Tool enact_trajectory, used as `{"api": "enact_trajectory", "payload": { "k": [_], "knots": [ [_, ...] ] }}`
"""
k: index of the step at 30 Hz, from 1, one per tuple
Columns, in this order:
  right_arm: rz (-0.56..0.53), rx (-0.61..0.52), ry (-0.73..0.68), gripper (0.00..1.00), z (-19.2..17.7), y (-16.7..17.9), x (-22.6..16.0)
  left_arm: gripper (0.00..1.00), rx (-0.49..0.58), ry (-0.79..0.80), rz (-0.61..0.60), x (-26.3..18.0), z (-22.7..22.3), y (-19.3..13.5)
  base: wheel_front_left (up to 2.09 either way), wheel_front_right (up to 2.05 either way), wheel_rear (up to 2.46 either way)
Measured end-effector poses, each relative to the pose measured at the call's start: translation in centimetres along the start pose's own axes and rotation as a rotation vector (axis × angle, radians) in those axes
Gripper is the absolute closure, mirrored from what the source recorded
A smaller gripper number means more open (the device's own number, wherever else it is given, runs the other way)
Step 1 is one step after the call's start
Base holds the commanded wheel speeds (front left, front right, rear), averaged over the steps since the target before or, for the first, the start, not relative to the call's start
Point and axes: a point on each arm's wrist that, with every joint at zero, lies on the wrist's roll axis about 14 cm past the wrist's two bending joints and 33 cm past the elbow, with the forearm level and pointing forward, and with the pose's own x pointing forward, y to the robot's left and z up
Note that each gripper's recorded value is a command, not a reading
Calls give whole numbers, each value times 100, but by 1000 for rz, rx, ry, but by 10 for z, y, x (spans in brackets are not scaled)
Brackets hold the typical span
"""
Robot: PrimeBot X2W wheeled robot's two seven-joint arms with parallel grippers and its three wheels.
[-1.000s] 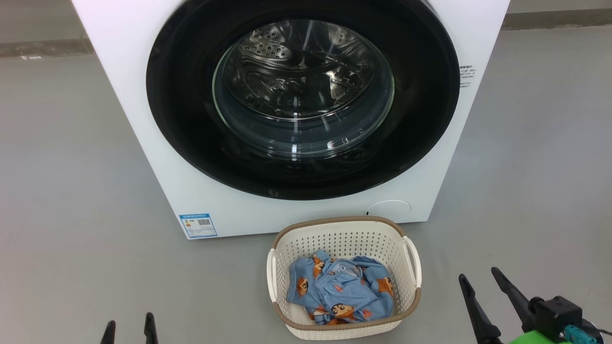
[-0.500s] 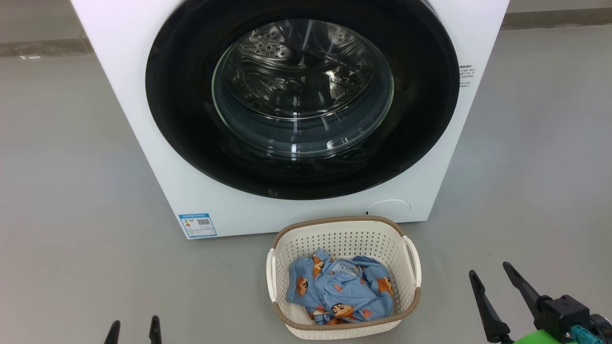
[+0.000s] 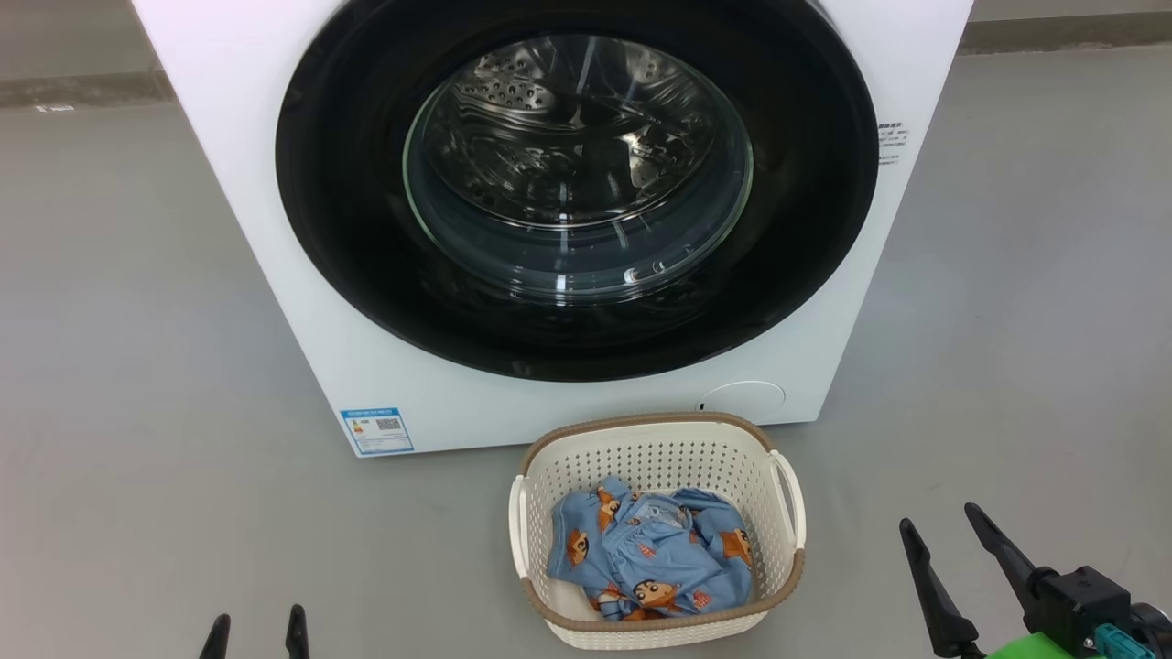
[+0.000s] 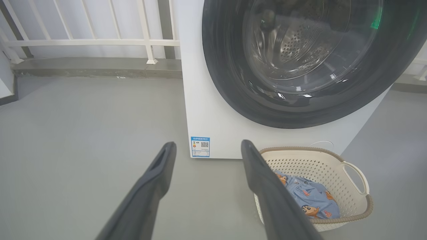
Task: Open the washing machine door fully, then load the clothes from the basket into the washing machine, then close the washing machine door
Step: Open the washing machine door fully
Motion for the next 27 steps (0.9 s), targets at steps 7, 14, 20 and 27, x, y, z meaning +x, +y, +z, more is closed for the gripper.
{"api": "enact_trajectory", "payload": {
  "k": [7,14,20,27],
  "knots": [
    [2,0,-1,0,0,1,0,0,-2,-1,-2,0,0,-1,13,13,-25],
    [1,1,0,0,0,1,-1,0,1,0,-2,1,0,0,63,63,-126],
    [0,2,-1,0,0,1,-1,0,1,0,-4,1,0,0,112,112,-224],
    [-1,2,1,0,0,0,-2,0,-3,-13,-6,2,4,-1,119,119,-238]
  ]
}}
